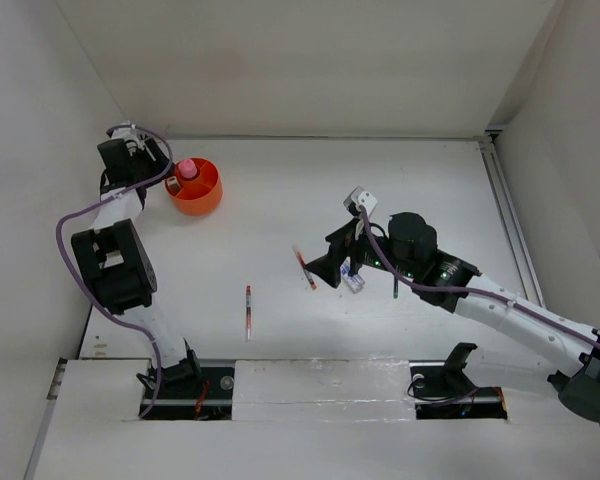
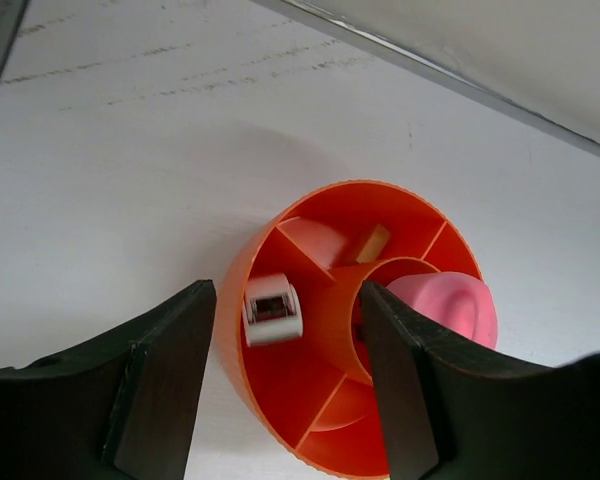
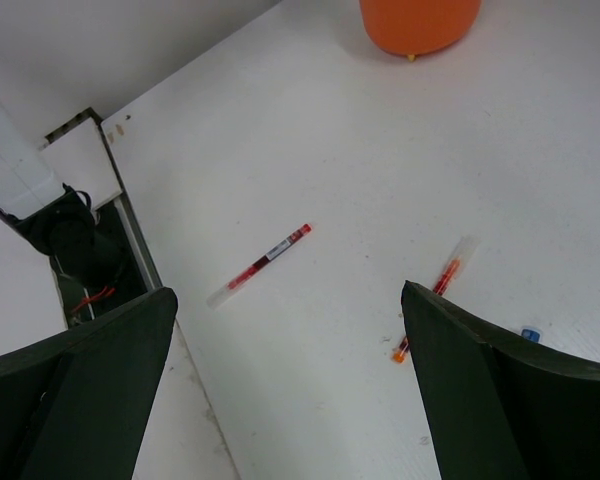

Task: Sort the stationery into containers
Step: Place the stationery into the container, then grab a piece of stationery with the right arm

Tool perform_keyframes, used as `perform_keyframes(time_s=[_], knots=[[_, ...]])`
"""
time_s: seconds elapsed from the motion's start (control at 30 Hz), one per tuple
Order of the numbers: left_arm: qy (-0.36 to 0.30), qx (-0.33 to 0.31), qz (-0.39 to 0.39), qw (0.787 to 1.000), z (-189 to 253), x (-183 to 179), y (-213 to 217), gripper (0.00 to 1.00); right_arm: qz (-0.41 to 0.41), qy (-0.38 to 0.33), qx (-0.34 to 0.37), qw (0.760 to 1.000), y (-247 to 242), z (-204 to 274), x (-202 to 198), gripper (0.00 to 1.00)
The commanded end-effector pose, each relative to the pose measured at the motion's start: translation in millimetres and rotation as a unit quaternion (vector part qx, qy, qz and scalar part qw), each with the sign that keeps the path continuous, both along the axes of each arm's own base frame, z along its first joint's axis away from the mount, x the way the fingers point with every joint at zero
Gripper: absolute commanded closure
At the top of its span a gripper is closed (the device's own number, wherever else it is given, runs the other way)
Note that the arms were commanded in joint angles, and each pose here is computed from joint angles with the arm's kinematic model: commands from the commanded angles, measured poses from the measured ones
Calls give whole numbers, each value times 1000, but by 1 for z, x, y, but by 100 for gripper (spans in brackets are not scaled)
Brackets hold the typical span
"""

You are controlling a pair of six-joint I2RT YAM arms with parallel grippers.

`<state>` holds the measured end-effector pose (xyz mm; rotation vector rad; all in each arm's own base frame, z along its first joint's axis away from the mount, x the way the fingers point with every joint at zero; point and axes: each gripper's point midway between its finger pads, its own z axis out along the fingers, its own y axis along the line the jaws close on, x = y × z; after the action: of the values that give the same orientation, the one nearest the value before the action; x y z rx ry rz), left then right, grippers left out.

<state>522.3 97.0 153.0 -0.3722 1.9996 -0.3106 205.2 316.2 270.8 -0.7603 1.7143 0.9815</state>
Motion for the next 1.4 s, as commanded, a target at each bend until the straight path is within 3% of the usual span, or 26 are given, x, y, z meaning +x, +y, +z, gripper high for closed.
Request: perform_keyframes(time_s=[0.0, 0.07, 0.13, 0.23, 0.43, 0.5, 0.63, 0.8, 0.83, 0.87, 0.93, 1.0, 1.07, 1.13, 1.2, 1.37], knots=[[-64, 31, 50, 996, 73, -4, 16, 43, -4, -33, 24, 999, 0, 25, 0, 0], [-74, 35, 80, 993, 96, -13, 23, 35, -16, -31, 19, 999, -1, 22, 6, 0], [-93, 46, 111, 988, 125, -17, 32, 0, -41, -28, 8, 999, -4, 15, 14, 0], [-103, 50, 134, 984, 157, -34, 34, 0, -67, -13, -20, 997, -8, -1, 23, 0], [-211, 8, 182, 960, 254, -77, 16, 0, -163, 15, -67, 984, -28, -14, 54, 0], [-263, -54, 168, 949, 282, -102, -5, 0, -182, 33, -92, 978, -36, -24, 59, 0], [-351, -97, 65, 929, 330, -136, -51, 0, -169, 56, -106, 978, -34, -40, 55, 0], [-331, -155, -67, 928, 324, -147, -102, 0, -197, 80, -128, 969, -50, -55, 61, 0], [-314, -175, -88, 929, 307, -146, -110, 0, -201, 92, -145, 964, -54, -66, 62, 0], [-323, -188, -111, 921, 308, -149, -117, 0, -200, 100, -146, 964, -56, -67, 64, 0], [-284, -239, -140, 918, 285, -153, -131, 0, -193, 107, -147, 964, -55, -70, 64, 0], [-260, -246, -139, 923, 274, -153, -133, 0, -197, 115, -156, 961, -60, -84, 64, 0], [-264, -203, -127, 934, 284, -153, -130, 0, -206, 122, -157, 958, -66, -88, 66, 0], [-223, -178, -137, 949, 278, -154, -152, 0, -219, 127, -159, 954, -73, -92, 73, 0], [-222, -128, -157, 954, 290, -152, -180, 0, -228, 143, -170, 948, -81, -103, 80, 0], [-119, -81, -152, 978, 251, -150, -220, 0, -223, 176, -198, 938, -79, -131, 86, 0]])
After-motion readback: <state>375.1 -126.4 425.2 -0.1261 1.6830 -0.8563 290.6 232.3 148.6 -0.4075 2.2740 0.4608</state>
